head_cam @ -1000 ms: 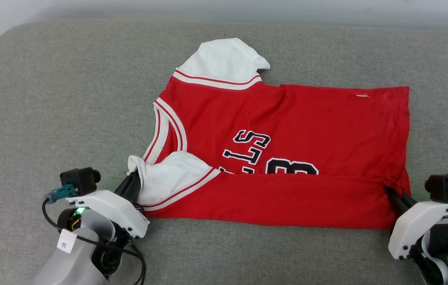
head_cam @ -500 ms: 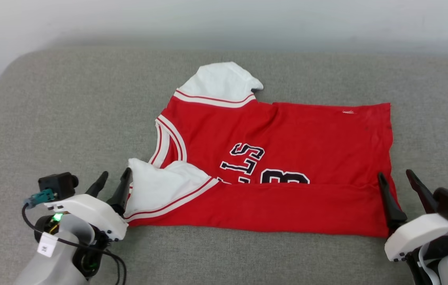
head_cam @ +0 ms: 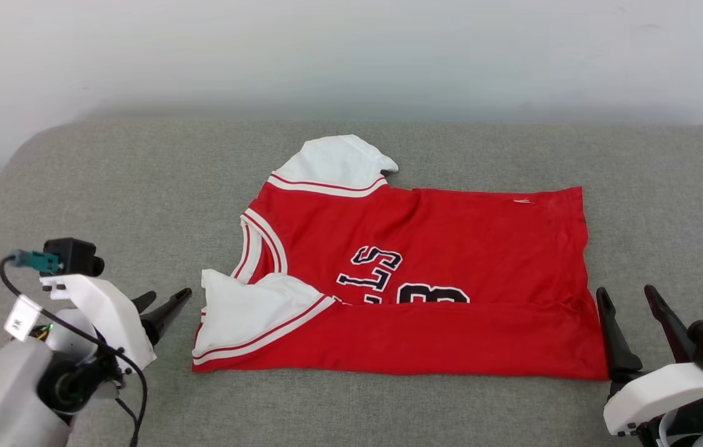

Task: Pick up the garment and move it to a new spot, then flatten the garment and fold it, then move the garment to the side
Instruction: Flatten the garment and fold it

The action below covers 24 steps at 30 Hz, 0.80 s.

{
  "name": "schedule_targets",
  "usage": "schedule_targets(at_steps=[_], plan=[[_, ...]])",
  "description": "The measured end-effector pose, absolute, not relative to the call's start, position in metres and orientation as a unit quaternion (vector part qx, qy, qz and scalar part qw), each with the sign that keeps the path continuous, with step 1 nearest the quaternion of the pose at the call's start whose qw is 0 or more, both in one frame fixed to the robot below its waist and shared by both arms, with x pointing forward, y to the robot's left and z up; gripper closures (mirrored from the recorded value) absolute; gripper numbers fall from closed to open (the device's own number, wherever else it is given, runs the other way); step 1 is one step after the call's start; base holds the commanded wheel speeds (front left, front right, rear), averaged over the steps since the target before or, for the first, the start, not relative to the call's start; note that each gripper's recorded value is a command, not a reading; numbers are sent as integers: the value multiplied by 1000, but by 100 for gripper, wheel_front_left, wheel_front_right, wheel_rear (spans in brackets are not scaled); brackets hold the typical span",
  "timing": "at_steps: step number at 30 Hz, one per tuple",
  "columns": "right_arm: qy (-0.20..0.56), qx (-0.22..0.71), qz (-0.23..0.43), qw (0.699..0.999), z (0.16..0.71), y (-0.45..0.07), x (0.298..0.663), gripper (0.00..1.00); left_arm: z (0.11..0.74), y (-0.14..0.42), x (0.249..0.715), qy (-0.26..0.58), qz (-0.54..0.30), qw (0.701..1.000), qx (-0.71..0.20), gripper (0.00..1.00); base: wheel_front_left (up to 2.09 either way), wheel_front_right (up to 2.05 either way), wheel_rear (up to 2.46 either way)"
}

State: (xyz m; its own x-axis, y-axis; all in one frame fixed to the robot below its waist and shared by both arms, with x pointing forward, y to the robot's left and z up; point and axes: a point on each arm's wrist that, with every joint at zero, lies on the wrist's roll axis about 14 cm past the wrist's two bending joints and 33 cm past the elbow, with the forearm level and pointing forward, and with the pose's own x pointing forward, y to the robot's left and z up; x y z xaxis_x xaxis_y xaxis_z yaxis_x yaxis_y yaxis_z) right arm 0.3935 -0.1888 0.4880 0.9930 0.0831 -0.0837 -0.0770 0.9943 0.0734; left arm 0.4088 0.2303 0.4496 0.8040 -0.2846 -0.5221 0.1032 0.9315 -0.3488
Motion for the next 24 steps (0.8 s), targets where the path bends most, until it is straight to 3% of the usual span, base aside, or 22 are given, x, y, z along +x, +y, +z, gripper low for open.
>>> schedule_targets(at_steps=[6, 20, 21, 22, 24], plan=[[45, 39, 34, 998, 489, -190, 393, 0, 448, 218, 401, 358, -142, 911, -150, 0, 0, 0, 0], [87, 47, 2, 995, 461, -205, 404, 0, 367, 196, 383, 481, -138, 856, -131, 0, 0, 0, 0], [91, 47, 0, 995, 459, -206, 403, 0, 364, 195, 383, 485, -137, 853, -132, 15, 0, 0, 0], [93, 47, -2, 995, 458, -207, 403, 0, 362, 192, 382, 488, -140, 851, -136, 56, 0, 0, 0], [97, 49, -4, 994, 457, -209, 405, 0, 361, 189, 382, 492, -144, 846, -148, 100, 0, 0, 0]])
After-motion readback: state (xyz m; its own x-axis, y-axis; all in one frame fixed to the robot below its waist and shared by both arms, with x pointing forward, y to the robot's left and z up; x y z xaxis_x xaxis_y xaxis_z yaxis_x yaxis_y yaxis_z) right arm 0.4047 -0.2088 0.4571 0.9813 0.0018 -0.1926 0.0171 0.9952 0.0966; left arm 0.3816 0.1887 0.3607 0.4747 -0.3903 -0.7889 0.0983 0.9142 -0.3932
